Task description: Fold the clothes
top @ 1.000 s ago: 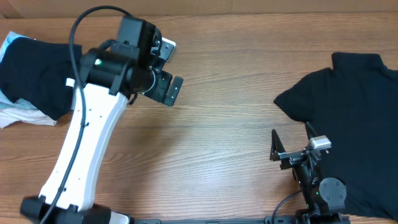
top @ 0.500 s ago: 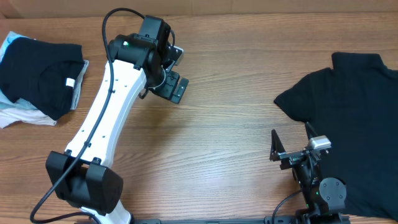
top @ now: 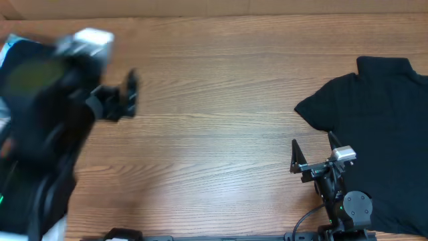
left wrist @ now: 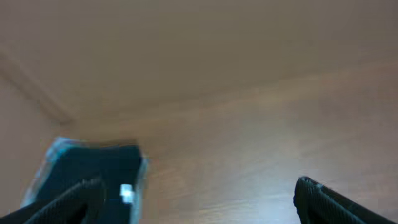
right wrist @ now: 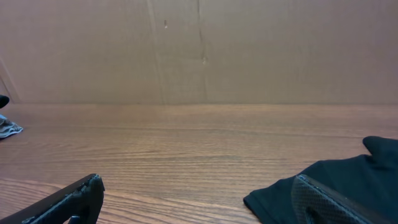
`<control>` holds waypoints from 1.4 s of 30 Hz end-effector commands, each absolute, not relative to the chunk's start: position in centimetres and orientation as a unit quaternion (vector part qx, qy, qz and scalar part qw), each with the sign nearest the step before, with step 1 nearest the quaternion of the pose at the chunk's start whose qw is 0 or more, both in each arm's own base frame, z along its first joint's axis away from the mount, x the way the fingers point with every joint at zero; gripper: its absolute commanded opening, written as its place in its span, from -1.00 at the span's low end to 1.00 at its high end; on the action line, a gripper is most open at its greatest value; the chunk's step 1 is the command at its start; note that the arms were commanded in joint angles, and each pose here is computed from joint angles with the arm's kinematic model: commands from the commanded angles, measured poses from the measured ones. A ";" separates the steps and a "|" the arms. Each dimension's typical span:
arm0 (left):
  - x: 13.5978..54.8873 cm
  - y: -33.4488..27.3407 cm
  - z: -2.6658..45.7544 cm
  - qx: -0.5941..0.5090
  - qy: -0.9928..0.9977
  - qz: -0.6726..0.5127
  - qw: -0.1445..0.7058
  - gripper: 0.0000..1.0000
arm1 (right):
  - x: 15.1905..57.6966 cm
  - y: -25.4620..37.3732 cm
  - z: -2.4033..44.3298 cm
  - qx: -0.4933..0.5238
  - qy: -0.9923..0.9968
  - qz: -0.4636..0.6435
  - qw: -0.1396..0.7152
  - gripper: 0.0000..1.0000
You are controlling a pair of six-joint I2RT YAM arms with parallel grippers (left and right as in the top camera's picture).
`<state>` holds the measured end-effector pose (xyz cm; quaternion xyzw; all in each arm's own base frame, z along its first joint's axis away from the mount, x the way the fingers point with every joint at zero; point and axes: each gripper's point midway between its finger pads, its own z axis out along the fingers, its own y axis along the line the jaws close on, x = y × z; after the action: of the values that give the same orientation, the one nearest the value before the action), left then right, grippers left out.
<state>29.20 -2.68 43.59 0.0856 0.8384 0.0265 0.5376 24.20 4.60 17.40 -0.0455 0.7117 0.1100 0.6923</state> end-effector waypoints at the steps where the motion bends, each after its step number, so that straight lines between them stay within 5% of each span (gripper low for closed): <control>1: 26.2 -0.9 42.5 0.069 0.814 0.036 0.575 1.00 | 24.2 4.6 17.2 -0.049 0.710 0.108 0.694 1.00; 16: 20.0 0.1 31.1 0.026 0.725 0.024 0.687 1.00 | 24.2 4.6 17.2 -0.049 0.710 0.108 0.694 1.00; 34: 24.6 -0.4 16.2 -0.008 0.725 -0.034 0.688 1.00 | 24.2 4.6 17.2 -0.049 0.710 0.108 0.694 1.00; 42: 24.6 0.0 15.7 -0.017 0.732 -0.025 0.680 1.00 | 24.2 4.6 17.2 -0.049 0.710 0.108 0.694 1.00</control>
<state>24.64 -0.04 15.65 -0.0081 0.7346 -0.0195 0.6782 24.17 4.72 17.33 -0.0480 0.7125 0.1123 0.6910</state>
